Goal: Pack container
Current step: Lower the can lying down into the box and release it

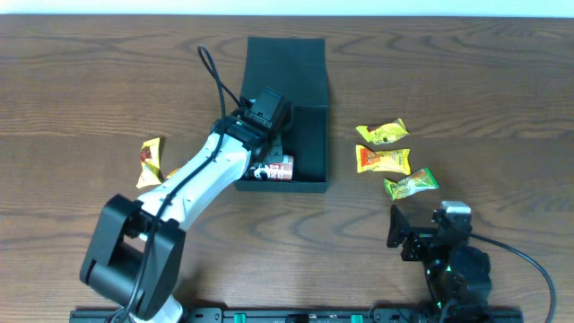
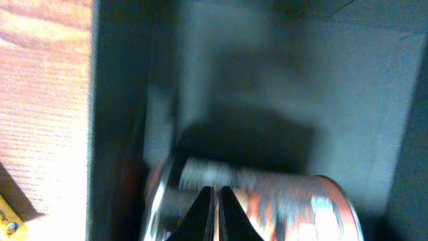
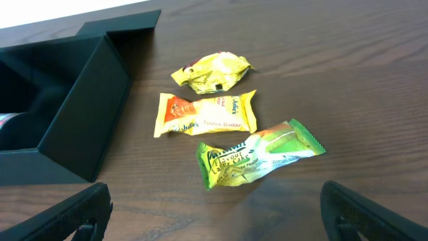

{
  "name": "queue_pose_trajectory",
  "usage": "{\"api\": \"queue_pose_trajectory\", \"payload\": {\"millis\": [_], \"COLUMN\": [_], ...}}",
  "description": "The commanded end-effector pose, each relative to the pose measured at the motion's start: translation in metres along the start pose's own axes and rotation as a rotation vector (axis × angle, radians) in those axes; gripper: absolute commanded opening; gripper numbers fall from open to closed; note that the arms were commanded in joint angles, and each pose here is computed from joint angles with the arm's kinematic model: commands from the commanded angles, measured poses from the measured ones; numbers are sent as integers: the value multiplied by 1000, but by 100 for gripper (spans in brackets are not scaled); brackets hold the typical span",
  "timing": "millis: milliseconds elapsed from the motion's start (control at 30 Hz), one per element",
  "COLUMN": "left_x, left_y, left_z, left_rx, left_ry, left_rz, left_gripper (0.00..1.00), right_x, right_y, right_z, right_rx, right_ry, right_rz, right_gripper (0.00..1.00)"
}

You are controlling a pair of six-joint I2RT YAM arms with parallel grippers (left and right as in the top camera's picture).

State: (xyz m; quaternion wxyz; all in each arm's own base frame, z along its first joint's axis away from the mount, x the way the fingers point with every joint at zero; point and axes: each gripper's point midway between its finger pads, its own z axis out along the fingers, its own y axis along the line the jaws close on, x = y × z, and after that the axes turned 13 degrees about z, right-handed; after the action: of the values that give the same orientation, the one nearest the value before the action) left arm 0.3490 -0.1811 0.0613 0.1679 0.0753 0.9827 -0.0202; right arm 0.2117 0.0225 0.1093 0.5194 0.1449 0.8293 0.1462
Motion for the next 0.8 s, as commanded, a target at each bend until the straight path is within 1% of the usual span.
{"api": "queue_pose_trajectory", "payload": {"millis": [0, 67, 300, 433, 567, 767], "left_x": [2, 1, 19, 17, 8, -32], "left_y": [2, 2, 8, 7, 4, -14], "left_z": [7, 7, 6, 5, 1, -28], "left_rx": [-22, -22, -42, -39, -28, 19], "left_ry": [23, 22, 94, 90, 64, -51], "left_rz": [26, 26, 34, 33, 55, 150], "left_gripper": [6, 6, 6, 6, 6, 6], "right_x": [2, 2, 2, 2, 2, 2], "right_y": [-2, -2, -2, -2, -2, -2], "right_z": [1, 1, 1, 1, 1, 1], "right_rx": [4, 4, 4, 4, 4, 4], "right_ry": [2, 2, 2, 2, 2, 2], "right_rz": [11, 11, 11, 11, 11, 11], "right_gripper": [99, 99, 99, 99, 99, 99]}}
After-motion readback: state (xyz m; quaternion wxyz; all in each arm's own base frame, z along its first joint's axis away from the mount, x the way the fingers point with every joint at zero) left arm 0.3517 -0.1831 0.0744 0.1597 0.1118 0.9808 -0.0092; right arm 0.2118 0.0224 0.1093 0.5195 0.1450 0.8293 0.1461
